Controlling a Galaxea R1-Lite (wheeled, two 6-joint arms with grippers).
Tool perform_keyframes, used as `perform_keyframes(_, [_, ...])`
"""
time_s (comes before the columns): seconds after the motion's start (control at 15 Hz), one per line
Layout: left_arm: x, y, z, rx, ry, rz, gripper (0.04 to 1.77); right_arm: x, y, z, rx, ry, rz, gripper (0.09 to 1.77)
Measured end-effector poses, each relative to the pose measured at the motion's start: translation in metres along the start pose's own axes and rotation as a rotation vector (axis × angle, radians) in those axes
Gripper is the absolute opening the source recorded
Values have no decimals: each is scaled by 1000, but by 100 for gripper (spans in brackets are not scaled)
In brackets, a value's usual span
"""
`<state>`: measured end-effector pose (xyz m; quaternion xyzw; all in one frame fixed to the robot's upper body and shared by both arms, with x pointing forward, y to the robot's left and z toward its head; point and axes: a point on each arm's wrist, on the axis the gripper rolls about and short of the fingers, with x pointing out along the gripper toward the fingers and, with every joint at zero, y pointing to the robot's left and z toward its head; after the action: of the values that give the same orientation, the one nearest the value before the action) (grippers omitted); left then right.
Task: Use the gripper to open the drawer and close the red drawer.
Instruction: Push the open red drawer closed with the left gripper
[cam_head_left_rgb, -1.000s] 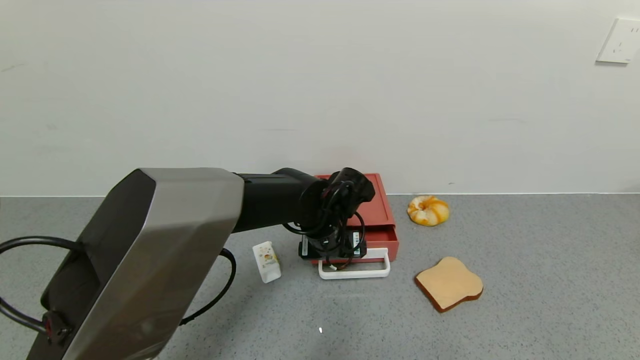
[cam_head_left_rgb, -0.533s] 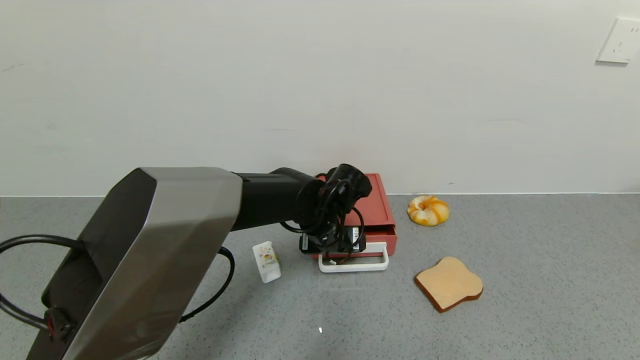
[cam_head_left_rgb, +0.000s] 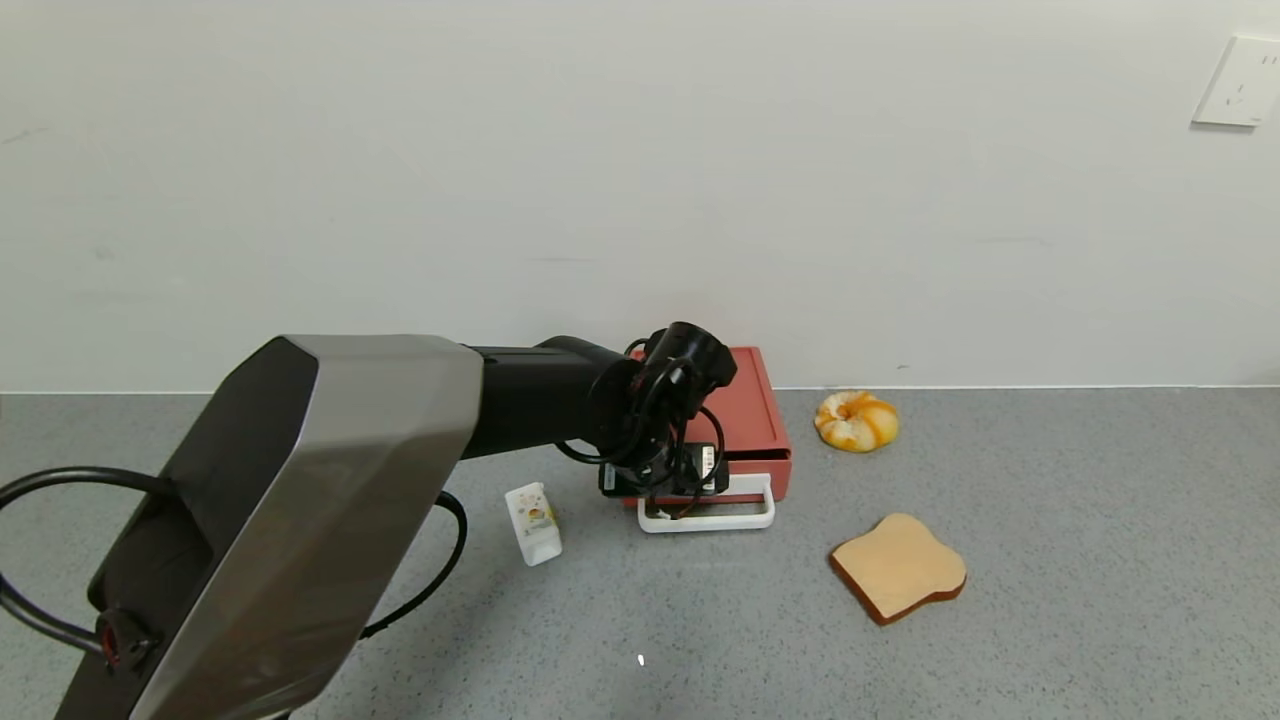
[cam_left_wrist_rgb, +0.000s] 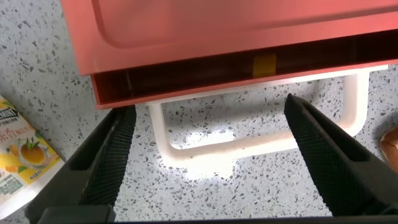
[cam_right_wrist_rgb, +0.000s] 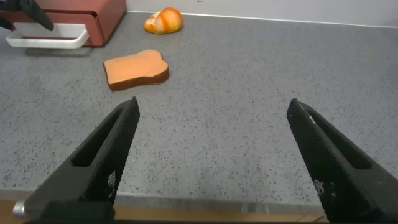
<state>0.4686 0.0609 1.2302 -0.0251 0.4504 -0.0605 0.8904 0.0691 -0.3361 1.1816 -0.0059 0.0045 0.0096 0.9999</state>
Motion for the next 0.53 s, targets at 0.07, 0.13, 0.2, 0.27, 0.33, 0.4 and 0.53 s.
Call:
perform_keyframes(0.07, [1, 0, 1, 2, -6, 0, 172, 0, 0, 0, 0, 0, 0, 174])
perform_keyframes(0.13, [2, 1, 3, 2, -21, -4, 172, 0, 0, 0, 0, 0, 0, 174])
perform_keyframes(0.2, [4, 2, 4, 2, -32, -8, 172, 0, 0, 0, 0, 0, 0, 174])
perform_keyframes(0.27, [5, 2, 5, 6, -38, -8, 172, 0, 0, 0, 0, 0, 0, 174])
perform_keyframes(0.33, [6, 3, 6, 9, -40, -9, 172, 0, 0, 0, 0, 0, 0, 174])
perform_keyframes(0.4, [7, 3, 6, 12, -41, -8, 172, 0, 0, 0, 0, 0, 0, 174])
perform_keyframes(0.53, [8, 3, 7, 12, -51, -11, 172, 0, 0, 0, 0, 0, 0, 174])
